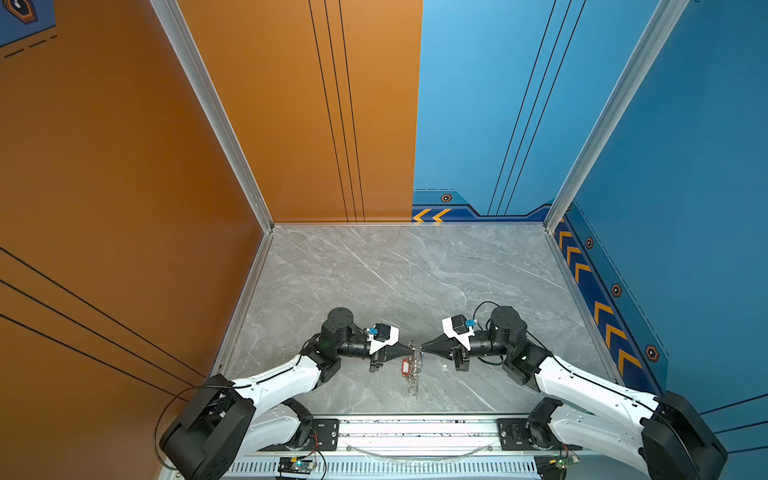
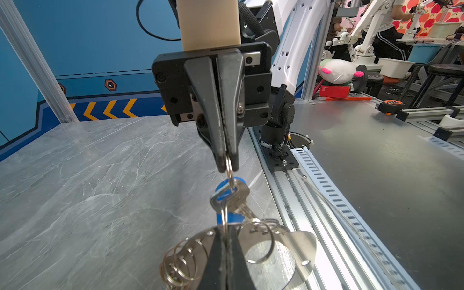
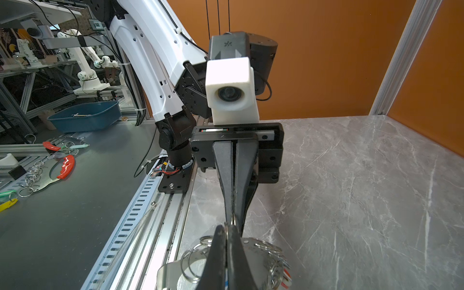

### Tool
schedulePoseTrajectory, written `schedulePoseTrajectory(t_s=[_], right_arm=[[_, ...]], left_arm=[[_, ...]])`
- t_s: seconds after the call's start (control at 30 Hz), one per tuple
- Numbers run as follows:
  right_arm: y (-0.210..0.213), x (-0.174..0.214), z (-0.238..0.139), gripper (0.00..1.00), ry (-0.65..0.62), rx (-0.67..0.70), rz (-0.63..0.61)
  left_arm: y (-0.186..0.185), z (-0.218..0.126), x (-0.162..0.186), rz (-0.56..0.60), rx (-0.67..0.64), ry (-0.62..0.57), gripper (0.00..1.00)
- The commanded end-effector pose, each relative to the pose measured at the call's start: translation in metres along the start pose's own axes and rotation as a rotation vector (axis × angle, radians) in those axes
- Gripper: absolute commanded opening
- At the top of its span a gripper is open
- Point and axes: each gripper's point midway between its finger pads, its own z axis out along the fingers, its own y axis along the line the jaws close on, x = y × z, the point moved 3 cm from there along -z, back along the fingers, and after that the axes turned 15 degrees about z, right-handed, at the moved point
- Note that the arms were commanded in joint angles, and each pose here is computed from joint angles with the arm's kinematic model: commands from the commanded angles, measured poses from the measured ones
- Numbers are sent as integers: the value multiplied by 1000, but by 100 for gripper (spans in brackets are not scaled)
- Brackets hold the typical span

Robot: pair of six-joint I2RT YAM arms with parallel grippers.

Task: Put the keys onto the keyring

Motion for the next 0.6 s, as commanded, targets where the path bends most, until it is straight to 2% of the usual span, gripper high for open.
schedulePoseTrajectory(t_s=[0.0,0.57], right_arm=[[0,3,-2,0,9,5,-4],[-6,4,2,0,28,26,2]], left_arm=[[-4,0,3,-24,33,-3,0],[-3,1,2,-24,33,-4,0]])
